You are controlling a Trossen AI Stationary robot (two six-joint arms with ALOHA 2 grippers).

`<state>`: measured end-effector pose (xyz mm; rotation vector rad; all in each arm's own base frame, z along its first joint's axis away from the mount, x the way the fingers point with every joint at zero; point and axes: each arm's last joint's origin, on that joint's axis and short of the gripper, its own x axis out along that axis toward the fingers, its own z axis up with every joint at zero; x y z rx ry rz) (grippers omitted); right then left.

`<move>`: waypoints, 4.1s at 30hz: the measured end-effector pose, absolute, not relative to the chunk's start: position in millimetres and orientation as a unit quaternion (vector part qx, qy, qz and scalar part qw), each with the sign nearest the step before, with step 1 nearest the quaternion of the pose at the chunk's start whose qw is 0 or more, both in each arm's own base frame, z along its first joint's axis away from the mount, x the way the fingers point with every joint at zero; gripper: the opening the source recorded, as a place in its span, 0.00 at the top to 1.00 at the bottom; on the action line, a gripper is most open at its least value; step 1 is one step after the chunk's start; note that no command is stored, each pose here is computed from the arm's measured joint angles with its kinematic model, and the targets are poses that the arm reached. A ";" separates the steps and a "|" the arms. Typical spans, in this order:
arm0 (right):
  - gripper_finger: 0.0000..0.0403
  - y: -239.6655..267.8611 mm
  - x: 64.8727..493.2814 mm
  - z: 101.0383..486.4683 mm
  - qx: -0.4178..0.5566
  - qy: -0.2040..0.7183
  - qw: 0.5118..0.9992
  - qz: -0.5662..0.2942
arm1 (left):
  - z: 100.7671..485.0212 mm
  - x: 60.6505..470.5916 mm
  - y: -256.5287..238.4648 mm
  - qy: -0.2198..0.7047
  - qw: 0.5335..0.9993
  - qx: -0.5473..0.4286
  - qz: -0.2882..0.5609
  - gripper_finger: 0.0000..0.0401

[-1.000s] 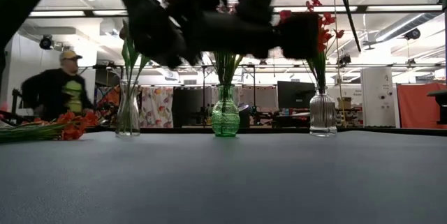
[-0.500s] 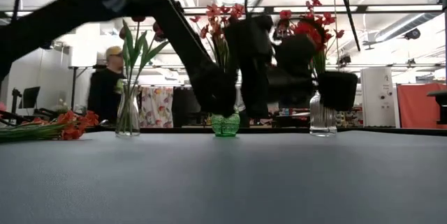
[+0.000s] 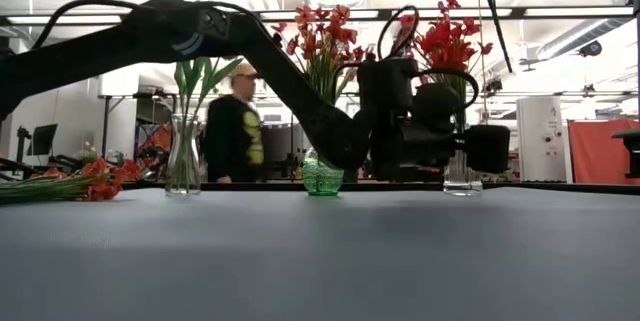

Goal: Sort flowers into vase by color
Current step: Put the red flowers into the right transparent vase

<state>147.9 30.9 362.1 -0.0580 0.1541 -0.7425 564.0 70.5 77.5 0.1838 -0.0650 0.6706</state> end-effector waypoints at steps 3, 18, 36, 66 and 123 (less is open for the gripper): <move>0.97 25.5 149.3 360.7 -0.014 0.077 0.934 -0.348 | 77.4 563.5 76.2 -0.032 0.938 0.087 0.333 0.32; 0.97 2.1 154.6 369.0 -0.075 0.048 0.970 -0.227 | 65.4 556.4 79.9 -0.032 0.955 0.056 0.290 0.32; 0.97 -7.2 133.0 353.0 -0.064 0.004 0.971 -0.229 | 63.6 554.6 76.7 0.004 0.937 0.105 0.333 0.28; 0.97 -7.6 133.3 352.4 -0.080 0.011 0.969 -0.234 | 72.2 558.9 104.2 -0.027 0.951 -0.009 0.308 0.11; 0.97 -11.2 129.6 342.9 -0.009 0.038 0.953 -0.302 | 105.2 582.7 119.3 0.046 0.936 -0.075 0.341 0.34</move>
